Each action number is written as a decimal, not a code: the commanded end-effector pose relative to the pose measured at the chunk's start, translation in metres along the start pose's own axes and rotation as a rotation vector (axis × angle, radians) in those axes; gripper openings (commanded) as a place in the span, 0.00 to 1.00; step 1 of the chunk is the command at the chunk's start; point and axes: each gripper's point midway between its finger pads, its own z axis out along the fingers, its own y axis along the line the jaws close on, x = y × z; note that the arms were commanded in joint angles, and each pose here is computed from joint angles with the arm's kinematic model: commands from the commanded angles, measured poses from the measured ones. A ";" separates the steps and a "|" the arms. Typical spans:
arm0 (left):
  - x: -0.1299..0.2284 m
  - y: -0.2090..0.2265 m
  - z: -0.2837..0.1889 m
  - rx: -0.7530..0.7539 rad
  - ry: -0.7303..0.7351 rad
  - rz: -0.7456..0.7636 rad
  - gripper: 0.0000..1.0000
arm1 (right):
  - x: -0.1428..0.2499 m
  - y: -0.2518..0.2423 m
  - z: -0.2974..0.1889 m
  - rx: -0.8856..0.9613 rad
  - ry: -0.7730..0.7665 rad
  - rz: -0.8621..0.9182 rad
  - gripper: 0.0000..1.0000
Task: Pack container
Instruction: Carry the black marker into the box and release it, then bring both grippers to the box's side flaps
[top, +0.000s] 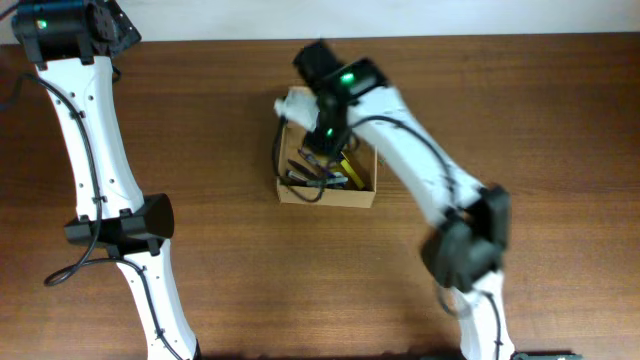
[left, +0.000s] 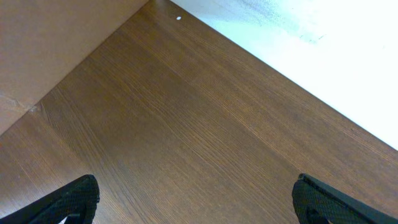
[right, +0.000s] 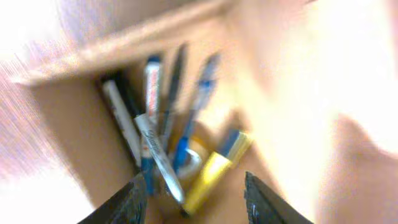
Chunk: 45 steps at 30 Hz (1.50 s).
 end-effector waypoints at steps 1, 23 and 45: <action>-0.010 0.001 -0.014 0.044 -0.031 -0.037 1.00 | 0.001 -0.034 -0.111 0.179 -0.189 0.209 0.50; 0.148 -0.146 0.034 0.634 0.508 0.320 0.02 | 0.176 -0.151 -0.054 -0.141 -0.121 1.089 0.04; 0.266 -0.198 0.084 0.903 0.859 0.143 0.02 | 0.146 -0.103 0.094 -0.644 -0.047 1.152 0.04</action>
